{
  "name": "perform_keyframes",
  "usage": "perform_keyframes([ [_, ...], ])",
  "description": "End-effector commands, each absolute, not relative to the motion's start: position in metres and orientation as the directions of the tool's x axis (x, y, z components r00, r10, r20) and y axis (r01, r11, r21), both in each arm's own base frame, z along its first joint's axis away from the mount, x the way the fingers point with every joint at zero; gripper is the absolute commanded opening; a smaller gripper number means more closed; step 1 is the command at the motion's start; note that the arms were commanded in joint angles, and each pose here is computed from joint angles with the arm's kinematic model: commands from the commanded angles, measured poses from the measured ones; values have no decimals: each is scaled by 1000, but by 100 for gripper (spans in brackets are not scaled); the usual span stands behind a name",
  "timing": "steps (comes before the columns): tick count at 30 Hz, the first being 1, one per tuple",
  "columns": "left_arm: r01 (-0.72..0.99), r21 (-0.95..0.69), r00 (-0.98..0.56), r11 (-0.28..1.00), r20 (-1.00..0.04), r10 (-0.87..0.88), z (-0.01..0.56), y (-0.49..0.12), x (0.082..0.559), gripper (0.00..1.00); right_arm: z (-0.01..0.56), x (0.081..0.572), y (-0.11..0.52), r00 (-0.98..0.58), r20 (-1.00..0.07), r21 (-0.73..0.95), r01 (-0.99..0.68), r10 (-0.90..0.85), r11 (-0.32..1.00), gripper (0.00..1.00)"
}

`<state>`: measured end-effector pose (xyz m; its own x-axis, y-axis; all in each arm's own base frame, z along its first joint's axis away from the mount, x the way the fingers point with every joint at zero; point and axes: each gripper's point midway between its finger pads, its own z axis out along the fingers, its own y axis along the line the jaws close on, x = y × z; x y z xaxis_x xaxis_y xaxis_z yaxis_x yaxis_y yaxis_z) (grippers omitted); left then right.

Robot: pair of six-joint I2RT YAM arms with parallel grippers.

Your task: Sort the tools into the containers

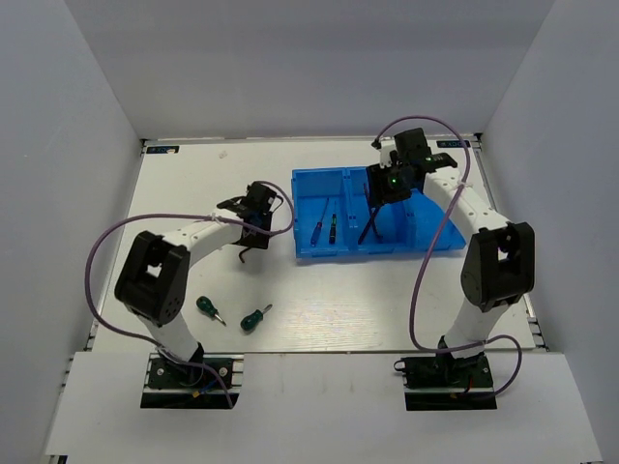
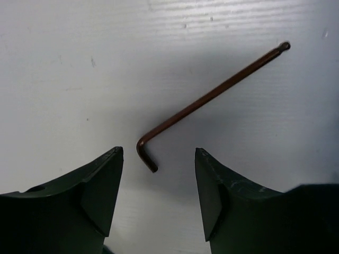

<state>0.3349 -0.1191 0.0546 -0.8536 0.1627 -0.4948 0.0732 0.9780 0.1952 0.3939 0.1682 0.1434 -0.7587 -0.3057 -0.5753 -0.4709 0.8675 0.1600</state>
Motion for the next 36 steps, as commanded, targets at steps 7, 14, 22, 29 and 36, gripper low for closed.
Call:
perform_keyframes([
  [7,190,188,-821,964,-508,261,48,-131,392,58,186,378,169,-704,-669,266,-526,-239,808,56],
  [14,286,113,-835,952,-458,305,23,-144,385,56,184,377,150,-735,-655,298,-465,-175,834,56],
  [22,284,73,-834,956,-473,284,28,-146,382,56,181,378,143,-746,-648,316,-450,-157,836,56],
  [29,254,36,-783,967,-580,227,82,-150,395,56,174,369,142,-758,-632,333,-454,-162,826,56],
  [36,326,-11,-781,945,-567,262,80,-157,377,54,173,363,144,-760,-628,347,-465,-167,814,56],
])
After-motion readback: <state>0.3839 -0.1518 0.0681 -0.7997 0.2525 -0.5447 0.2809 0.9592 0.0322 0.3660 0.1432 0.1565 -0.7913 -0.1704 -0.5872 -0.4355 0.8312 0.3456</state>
